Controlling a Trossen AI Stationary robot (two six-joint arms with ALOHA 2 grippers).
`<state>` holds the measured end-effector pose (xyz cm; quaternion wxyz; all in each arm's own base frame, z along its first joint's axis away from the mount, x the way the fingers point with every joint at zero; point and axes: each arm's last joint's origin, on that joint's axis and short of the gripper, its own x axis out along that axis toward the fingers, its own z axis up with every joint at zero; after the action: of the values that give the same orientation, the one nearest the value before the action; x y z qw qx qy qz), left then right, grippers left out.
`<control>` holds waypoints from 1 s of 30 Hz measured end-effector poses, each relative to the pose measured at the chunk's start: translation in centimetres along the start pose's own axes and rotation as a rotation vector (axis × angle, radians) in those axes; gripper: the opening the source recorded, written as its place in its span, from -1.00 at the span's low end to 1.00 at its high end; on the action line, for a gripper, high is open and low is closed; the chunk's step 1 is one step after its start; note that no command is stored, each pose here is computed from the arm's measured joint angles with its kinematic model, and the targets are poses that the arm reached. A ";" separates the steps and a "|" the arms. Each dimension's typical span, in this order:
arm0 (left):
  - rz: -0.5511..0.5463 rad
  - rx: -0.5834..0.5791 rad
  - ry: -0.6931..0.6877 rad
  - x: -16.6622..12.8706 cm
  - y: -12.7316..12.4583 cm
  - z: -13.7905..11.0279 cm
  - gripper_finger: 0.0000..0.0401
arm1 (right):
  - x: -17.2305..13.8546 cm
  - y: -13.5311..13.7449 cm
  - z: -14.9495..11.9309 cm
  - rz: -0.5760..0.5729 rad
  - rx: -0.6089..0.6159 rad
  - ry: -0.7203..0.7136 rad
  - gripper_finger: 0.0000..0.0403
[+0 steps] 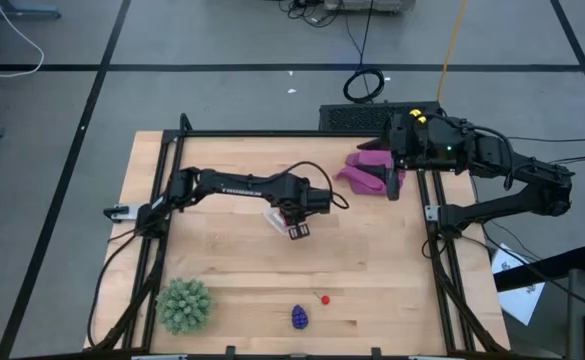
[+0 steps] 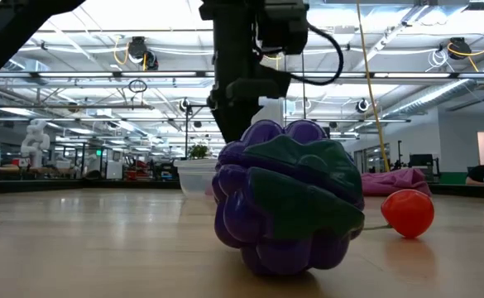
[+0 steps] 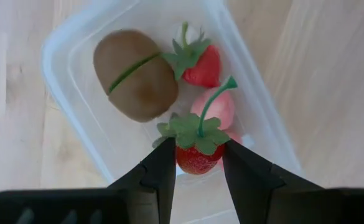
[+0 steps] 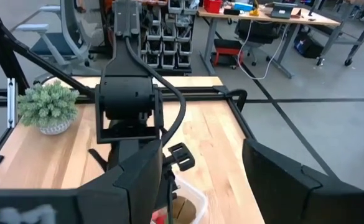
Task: Pick and placing Produce into tupperware
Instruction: Put the red raspberry into the transparent bin
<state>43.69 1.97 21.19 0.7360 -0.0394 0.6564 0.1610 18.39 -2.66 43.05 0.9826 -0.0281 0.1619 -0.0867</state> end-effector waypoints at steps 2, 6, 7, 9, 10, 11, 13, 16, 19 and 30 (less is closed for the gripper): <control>0.002 -0.010 0.007 0.5 0.4 0.0 -0.38 | 0.0 0.0 -0.1 0.000 -0.001 0.007 0.07; -0.014 -0.028 0.000 1.3 1.0 0.1 -0.38 | 0.0 0.0 -0.1 0.001 0.000 0.009 0.07; -0.024 -0.028 -0.007 1.4 1.1 0.2 -0.38 | 0.0 0.0 -0.1 0.001 0.003 0.009 0.07; -0.030 -0.033 -0.024 1.7 1.3 0.4 -0.38 | 0.0 0.0 -0.1 0.001 0.005 0.009 0.07; -0.036 -0.030 -0.027 1.8 1.4 0.4 -0.38 | 0.0 0.0 -0.1 0.001 0.005 0.009 0.07; -0.046 -0.024 -0.027 2.0 1.4 0.5 -0.38 | 0.0 0.0 -0.1 0.001 0.005 0.009 0.07; -0.065 -0.025 -0.026 2.2 1.5 0.4 -0.38 | 0.0 0.0 -0.1 0.001 0.005 0.009 0.07; -0.079 -0.027 -0.017 2.5 1.6 0.3 -0.38 | 0.0 0.0 -0.1 0.001 0.005 0.009 0.07; -0.081 -0.019 -0.023 2.5 1.4 0.4 -0.38 | 0.0 0.0 -0.1 0.001 0.005 0.009 0.07; -0.097 0.032 -0.047 2.4 0.9 0.5 -0.36 | 0.0 0.0 -0.1 0.001 0.005 0.009 0.07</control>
<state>44.12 3.40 19.03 0.7586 -0.0557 0.6388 0.1153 18.36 -2.66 42.97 0.9819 -0.0251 0.1661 -0.0869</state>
